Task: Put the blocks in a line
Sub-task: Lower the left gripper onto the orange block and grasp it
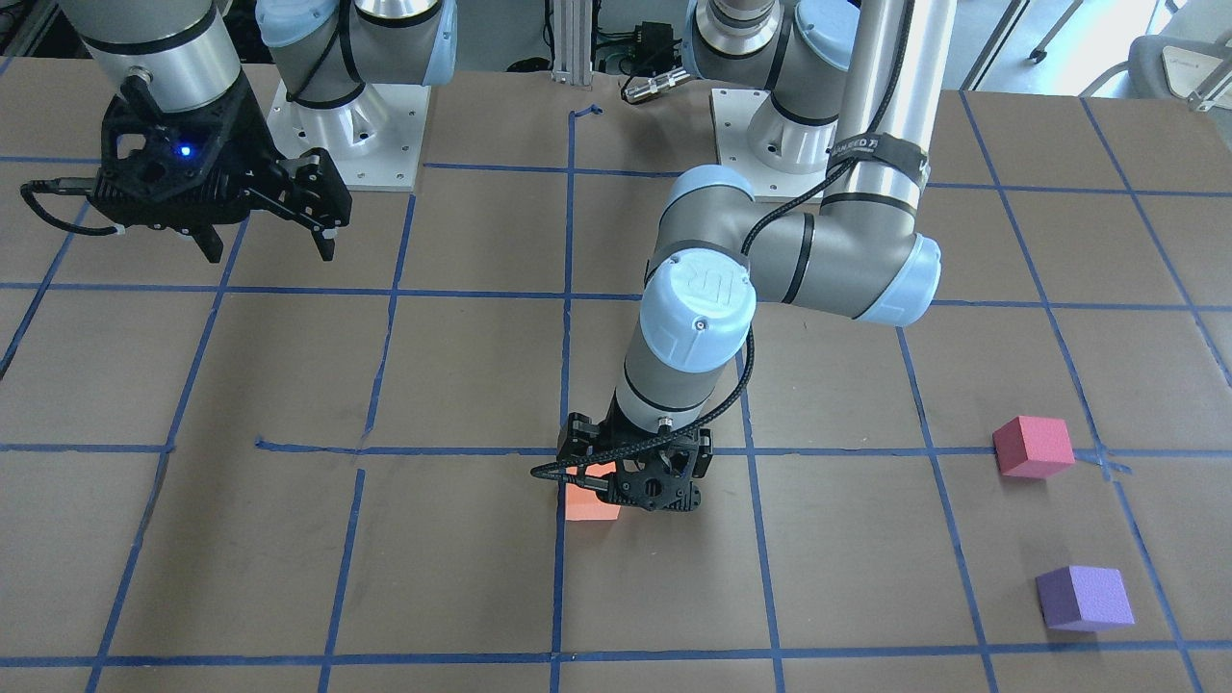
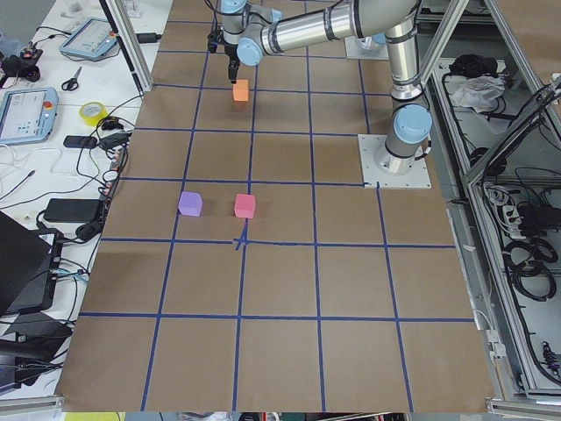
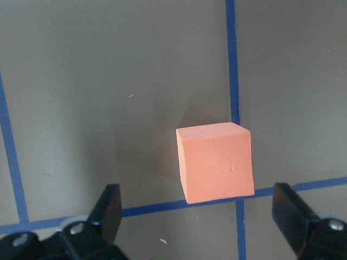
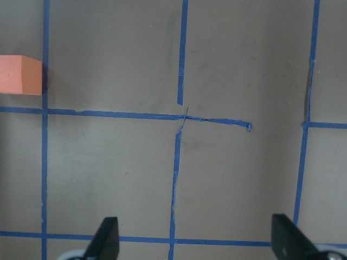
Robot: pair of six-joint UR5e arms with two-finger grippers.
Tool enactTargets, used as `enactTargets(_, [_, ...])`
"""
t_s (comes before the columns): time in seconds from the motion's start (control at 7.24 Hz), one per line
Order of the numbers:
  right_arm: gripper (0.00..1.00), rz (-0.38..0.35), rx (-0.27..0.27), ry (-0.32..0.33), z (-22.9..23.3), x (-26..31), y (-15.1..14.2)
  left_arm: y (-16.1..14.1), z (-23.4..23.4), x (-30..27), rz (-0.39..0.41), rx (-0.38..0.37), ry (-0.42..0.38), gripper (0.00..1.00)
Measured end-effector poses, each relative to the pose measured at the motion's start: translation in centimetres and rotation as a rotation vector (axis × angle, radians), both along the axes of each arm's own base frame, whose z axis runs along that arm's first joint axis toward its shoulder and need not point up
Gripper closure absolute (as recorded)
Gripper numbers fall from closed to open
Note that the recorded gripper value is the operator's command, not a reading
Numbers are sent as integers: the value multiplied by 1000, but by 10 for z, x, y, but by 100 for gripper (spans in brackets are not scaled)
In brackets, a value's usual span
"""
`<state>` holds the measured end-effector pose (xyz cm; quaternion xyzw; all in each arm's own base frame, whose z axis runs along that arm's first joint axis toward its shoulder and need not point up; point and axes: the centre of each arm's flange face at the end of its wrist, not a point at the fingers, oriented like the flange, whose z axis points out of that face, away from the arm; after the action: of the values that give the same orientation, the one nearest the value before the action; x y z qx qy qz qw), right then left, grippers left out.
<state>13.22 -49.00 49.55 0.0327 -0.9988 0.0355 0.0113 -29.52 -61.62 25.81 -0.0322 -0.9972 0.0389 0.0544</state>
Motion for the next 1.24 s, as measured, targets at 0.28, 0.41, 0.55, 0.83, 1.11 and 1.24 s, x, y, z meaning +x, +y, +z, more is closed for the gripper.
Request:
enactTargets(0.28, [0,6,-8,-2,4,3,4,-4,-37,-9,44,34,4,0])
enactTargets(0.41, [0,9,-9,-2,5,4,5,-4,-51,-13,57,54,7,0])
enactTargets(0.55, [0,12,-9,-2,5,4,5,-4,-60,-16,61,71,21,1])
enactTargets(0.83, [0,16,-5,1,4,4,5,-5,-63,-21,52,81,61,1])
enactTargets(1.11, [0,18,-1,4,2,3,5,-10,-37,-16,47,41,82,2])
enactTargets(1.24, [0,18,1,6,2,3,5,-10,-29,-13,48,28,86,2])
